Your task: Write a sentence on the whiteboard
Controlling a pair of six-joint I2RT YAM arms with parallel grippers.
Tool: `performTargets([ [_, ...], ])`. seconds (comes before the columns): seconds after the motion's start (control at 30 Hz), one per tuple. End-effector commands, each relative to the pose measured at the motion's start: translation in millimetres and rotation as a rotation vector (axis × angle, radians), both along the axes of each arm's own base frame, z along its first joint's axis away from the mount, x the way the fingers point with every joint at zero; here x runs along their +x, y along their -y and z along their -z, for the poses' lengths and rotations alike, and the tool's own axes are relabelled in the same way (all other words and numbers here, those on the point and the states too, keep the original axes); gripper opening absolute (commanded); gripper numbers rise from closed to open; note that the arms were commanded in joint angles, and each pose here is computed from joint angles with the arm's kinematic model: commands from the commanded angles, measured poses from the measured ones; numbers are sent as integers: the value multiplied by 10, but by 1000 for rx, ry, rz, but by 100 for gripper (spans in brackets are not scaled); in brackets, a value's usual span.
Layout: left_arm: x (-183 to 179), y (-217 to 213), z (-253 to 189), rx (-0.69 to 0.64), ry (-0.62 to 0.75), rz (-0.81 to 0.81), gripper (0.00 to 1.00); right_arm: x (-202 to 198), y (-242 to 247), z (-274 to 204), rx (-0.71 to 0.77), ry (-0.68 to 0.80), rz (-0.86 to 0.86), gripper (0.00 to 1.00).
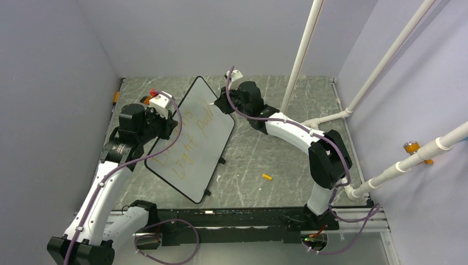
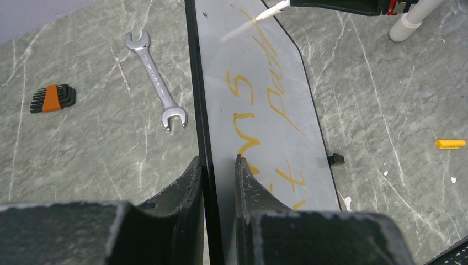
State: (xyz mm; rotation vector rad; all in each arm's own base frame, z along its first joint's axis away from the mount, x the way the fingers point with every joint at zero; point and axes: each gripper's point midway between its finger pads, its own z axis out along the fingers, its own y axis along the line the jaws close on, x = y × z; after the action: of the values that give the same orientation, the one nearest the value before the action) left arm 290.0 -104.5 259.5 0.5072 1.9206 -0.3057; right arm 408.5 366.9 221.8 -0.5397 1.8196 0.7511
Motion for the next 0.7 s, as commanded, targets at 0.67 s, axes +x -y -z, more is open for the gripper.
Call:
performTargets([
  [0.67, -275, 54, 498, 91, -171, 110, 0, -184, 185, 50, -1, -11, 23, 0],
])
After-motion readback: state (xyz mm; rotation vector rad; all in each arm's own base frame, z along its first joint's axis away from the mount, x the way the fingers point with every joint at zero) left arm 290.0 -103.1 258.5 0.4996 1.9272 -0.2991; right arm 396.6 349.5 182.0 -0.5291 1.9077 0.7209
